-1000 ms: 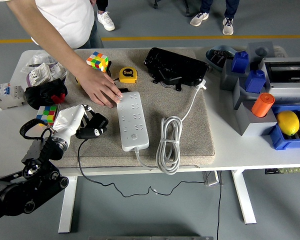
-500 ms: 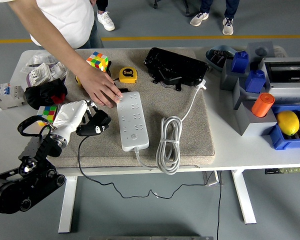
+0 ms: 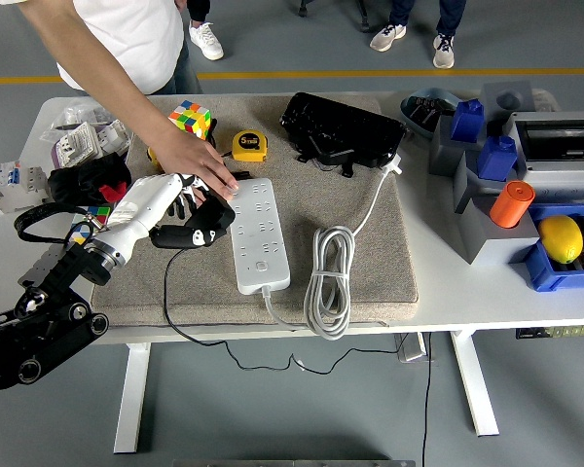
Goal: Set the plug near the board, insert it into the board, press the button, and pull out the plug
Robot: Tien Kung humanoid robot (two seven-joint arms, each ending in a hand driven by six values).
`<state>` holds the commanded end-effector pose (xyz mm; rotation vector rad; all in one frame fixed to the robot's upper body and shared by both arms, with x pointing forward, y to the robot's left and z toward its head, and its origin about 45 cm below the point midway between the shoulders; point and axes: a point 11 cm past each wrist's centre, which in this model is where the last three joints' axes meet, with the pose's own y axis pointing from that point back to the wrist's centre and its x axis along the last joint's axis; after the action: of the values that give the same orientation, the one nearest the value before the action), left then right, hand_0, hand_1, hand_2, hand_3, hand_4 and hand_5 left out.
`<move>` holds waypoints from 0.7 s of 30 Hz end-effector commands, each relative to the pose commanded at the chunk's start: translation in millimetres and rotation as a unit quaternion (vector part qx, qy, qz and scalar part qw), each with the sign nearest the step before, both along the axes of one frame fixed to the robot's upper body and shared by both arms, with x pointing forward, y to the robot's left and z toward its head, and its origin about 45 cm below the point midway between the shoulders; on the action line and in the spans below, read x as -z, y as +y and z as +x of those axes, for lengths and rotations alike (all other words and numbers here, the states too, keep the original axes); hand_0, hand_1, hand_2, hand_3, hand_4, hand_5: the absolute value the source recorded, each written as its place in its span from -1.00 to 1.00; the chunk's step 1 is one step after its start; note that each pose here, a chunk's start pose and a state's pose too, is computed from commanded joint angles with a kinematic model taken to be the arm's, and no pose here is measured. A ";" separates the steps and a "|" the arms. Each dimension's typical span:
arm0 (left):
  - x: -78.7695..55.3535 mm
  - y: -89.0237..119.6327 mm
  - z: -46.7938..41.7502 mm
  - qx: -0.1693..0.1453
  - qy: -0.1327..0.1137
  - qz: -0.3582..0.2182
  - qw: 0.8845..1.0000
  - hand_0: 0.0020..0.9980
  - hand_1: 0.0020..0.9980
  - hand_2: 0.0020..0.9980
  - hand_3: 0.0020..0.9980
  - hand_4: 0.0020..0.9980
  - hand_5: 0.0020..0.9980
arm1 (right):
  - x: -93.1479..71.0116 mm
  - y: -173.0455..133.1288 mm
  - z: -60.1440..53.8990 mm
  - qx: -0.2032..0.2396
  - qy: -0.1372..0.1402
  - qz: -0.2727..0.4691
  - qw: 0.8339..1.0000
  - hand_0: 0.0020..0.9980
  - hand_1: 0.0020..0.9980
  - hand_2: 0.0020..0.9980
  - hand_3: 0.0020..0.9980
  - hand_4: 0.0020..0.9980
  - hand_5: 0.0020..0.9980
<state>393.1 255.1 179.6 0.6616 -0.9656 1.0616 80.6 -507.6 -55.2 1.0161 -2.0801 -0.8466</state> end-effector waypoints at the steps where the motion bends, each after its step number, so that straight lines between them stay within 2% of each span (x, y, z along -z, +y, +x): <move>1: -2.9 -1.6 2.1 0.012 -0.001 0.003 1.000 -0.49 -0.45 -0.39 0.01 0.57 -0.85 | -0.1 -0.2 0.3 0.000 0.000 0.000 1.000 0.41 0.41 0.38 0.16 1.00 0.14; 7: -12.2 -12.0 10.7 0.068 0.001 0.025 0.997 -0.48 -0.44 -0.38 0.02 0.56 -0.87 | -1.2 -1.3 1.9 -0.001 -0.002 -0.001 1.000 0.41 0.41 0.38 0.16 1.00 0.13; 12: -21.4 -26.2 17.9 0.118 -0.011 0.050 0.992 -0.46 -0.43 -0.36 0.03 0.56 -0.86 | -2.2 -2.5 3.5 0.000 -0.004 -0.002 1.000 0.41 0.41 0.38 0.16 1.00 0.13; 16: -30.4 -37.0 25.5 0.142 -0.029 0.067 0.987 -0.45 -0.42 -0.35 0.03 0.58 -0.86 | -2.6 -3.0 4.2 0.000 -0.005 -0.002 1.000 0.41 0.41 0.38 0.16 1.00 0.12; 21: -33.8 -47.4 31.6 0.164 -0.038 0.080 0.982 -0.43 -0.41 -0.35 0.03 0.59 -0.84 | -3.0 -3.2 5.2 -0.002 -0.005 -0.002 1.000 0.41 0.41 0.38 0.16 1.00 0.12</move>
<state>424.7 207.7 213.4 0.5709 -1.1906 0.7269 85.9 -510.8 -52.2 1.0240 -2.0857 -0.8352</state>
